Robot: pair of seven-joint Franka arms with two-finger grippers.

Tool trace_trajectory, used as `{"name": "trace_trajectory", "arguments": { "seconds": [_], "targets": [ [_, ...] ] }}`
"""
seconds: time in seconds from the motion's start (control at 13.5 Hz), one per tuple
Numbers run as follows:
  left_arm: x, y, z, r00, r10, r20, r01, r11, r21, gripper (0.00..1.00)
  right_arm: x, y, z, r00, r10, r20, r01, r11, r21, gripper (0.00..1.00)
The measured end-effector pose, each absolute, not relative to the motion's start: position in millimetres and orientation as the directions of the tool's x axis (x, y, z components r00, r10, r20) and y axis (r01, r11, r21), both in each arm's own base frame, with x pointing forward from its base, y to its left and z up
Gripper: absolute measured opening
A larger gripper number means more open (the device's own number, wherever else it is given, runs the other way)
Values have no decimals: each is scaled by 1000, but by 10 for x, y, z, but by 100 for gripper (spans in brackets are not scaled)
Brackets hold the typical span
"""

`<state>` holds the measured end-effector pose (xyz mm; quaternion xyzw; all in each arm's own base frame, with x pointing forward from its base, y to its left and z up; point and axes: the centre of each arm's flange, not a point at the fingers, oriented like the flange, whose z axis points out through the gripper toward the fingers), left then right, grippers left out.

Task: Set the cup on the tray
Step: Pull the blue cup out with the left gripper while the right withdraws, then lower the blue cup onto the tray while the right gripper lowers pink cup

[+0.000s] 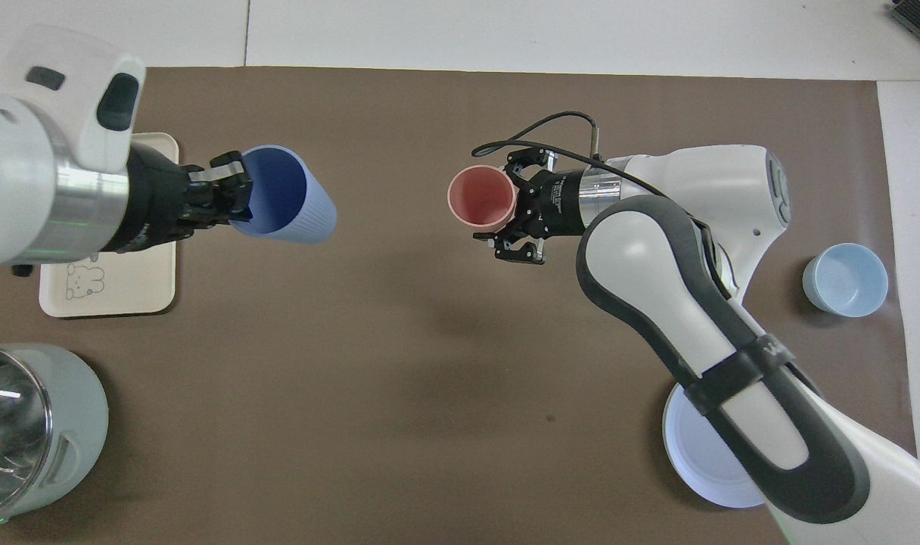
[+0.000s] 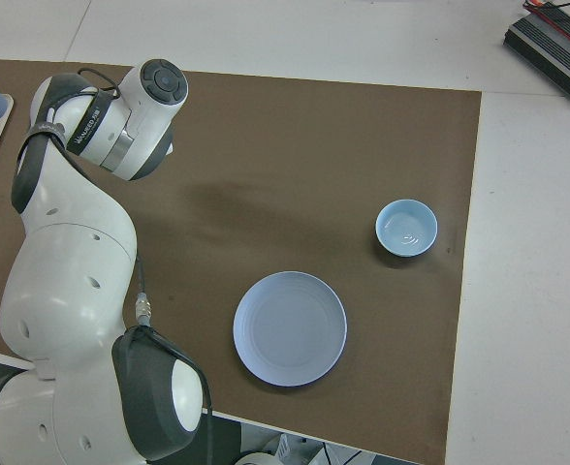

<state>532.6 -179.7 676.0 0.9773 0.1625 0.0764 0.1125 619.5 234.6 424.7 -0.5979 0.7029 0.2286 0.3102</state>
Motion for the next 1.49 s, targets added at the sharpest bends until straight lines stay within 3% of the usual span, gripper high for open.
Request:
{"name": "trace_trajectory", "arguments": {
  "seconds": [0.3, 0.59, 0.89, 1.49],
  "targets": [
    [5674, -95, 5988, 967, 208, 150, 178, -965, 195, 4, 6366, 1388, 4044, -214, -676, -705, -963, 267, 36, 76],
    [5999, 1067, 4879, 978, 82, 192, 56, -989, 135, 4, 6369, 610, 3706, -215, -678, -703, -966, 254, 50, 76],
    [6152, 1247, 4028, 973, 56, 223, 32, -994, 106, 4, 6321, -73, 3130, -159, -656, -738, -980, 196, 37, 76],
    [6054, 1458, 3883, 976, -17, 216, -36, -996, 84, 4, 6131, -938, 2675, -81, -613, -786, -990, 144, -10, 76]
  ]
}}
